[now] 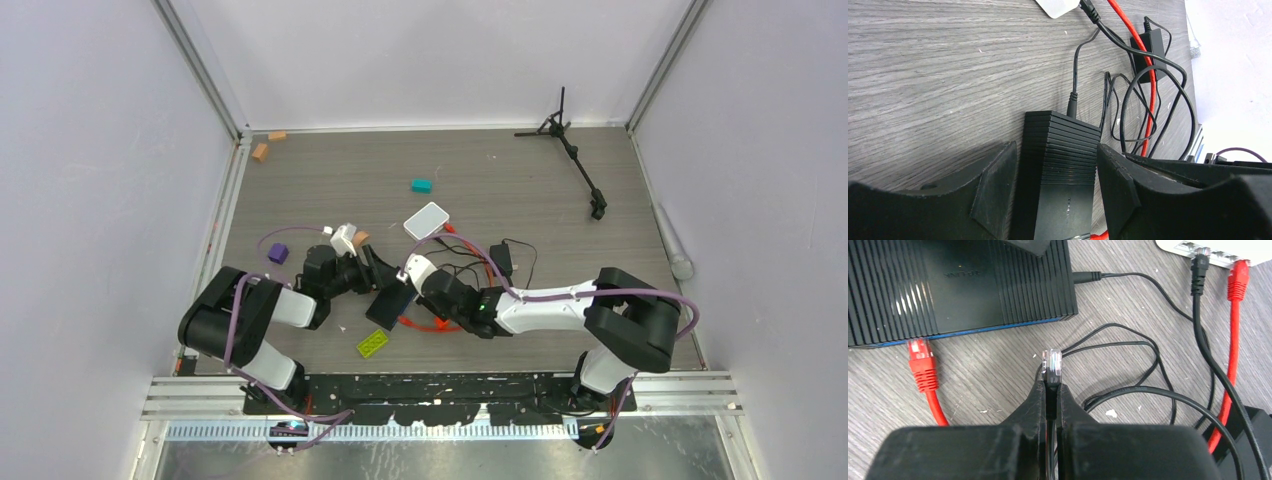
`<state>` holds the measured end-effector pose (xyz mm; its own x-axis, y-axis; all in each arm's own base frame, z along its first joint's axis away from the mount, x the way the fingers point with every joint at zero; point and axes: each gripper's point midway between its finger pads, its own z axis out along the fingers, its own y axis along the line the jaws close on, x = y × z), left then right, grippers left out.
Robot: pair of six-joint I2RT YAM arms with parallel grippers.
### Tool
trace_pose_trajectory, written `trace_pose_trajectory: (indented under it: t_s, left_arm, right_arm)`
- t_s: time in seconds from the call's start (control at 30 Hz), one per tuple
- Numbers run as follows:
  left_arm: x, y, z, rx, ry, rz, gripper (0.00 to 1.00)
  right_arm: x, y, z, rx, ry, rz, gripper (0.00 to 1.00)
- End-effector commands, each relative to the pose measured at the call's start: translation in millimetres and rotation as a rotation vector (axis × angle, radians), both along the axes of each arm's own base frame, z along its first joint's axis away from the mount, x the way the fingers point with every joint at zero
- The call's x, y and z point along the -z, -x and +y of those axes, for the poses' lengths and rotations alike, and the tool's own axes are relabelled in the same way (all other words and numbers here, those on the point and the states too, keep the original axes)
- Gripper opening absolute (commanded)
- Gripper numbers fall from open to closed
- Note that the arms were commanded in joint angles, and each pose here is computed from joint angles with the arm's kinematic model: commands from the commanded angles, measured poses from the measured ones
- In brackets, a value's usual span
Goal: Insert the plug into the switch port
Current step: Insert the connector into the switch port.
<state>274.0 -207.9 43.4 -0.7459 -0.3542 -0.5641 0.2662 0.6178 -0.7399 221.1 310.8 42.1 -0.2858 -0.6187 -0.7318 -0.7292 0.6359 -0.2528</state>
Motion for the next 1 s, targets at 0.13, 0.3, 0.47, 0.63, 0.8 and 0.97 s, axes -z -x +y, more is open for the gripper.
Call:
trace_pose_trajectory:
  t_s: [0.13,0.3,0.47,0.63,0.8,0.97]
  left_arm:
    - [-4,-3,-2,0.002,0.019,-0.050,0.61]
    - [1,-1,-2,-0.002,0.023,-0.041,0.61]
    - [5,0,-1,-0.004,0.023,-0.032,0.60]
    - [9,2,-1,-0.002,0.023,-0.018,0.56]
    - [15,5,-1,0.000,0.028,-0.003,0.53]
    - [19,8,-2,0.007,0.028,0.008,0.49]
  right_arm:
    - [-1,11,20,-0.063,-0.100,0.047,0.00]
    - [0,14,23,-0.078,-0.130,0.052,0.01]
    - [0,14,28,-0.085,-0.161,0.048,0.01]
    - [-2,8,29,-0.064,-0.169,0.023,0.01]
    - [-1,3,36,-0.073,-0.157,0.009,0.00]
    - [2,0,41,-0.076,-0.153,0.007,0.01]
